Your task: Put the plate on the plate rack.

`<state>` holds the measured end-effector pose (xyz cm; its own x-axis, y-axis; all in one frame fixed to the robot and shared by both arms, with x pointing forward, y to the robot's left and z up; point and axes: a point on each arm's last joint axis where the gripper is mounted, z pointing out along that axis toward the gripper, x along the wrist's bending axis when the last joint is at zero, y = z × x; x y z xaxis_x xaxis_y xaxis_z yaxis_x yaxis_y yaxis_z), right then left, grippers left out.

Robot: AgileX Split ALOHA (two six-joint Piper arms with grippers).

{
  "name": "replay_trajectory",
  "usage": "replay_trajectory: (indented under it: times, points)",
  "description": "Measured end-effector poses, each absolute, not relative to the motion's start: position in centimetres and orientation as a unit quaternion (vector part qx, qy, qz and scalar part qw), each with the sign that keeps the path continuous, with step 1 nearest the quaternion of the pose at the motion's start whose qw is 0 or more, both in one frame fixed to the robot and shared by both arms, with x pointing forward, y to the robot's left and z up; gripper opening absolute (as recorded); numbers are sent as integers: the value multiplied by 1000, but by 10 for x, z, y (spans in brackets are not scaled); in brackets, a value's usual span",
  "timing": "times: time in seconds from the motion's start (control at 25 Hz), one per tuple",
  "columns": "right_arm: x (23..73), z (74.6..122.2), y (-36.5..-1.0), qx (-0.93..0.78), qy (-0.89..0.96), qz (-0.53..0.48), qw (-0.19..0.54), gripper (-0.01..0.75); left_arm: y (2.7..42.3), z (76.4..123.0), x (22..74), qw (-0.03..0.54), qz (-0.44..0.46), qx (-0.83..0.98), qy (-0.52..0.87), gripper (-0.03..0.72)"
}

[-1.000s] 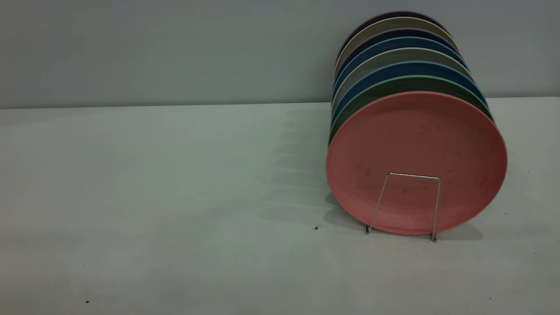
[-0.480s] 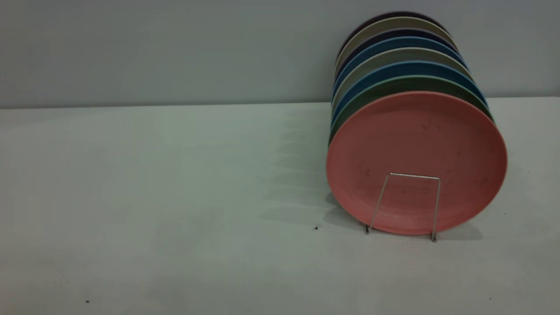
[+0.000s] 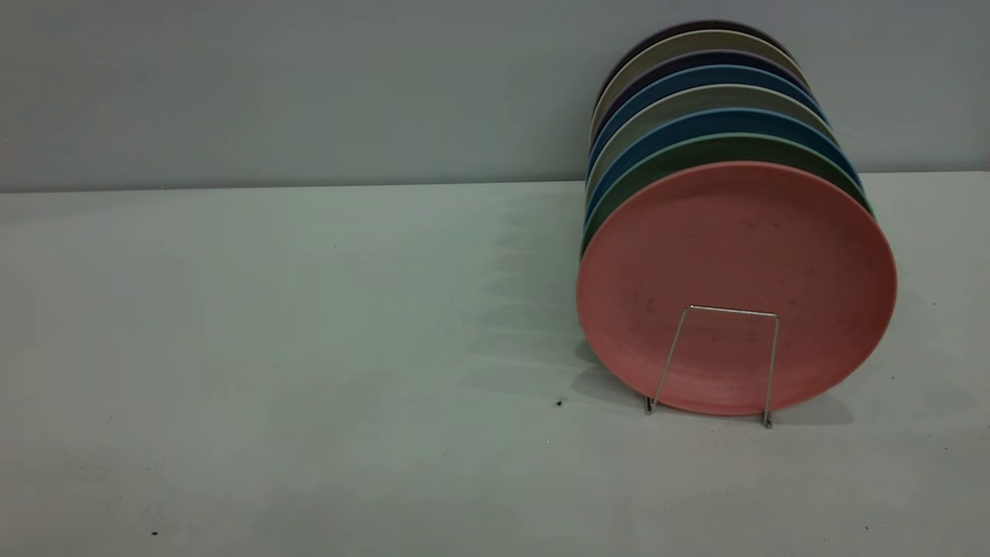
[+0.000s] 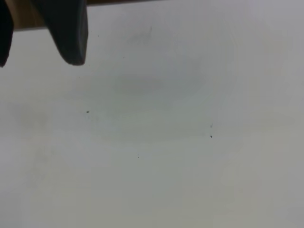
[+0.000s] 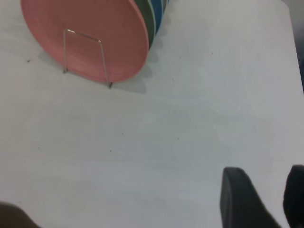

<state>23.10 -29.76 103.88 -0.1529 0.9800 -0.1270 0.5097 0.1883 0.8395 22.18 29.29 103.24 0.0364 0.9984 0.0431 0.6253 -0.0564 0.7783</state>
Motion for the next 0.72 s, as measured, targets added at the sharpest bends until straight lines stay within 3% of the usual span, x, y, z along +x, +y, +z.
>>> replay_trajectory:
  times: [0.72]
  points:
    - [230,1039,-294,563,668,356,332,243,293,1032,222,297,314,655,619,333]
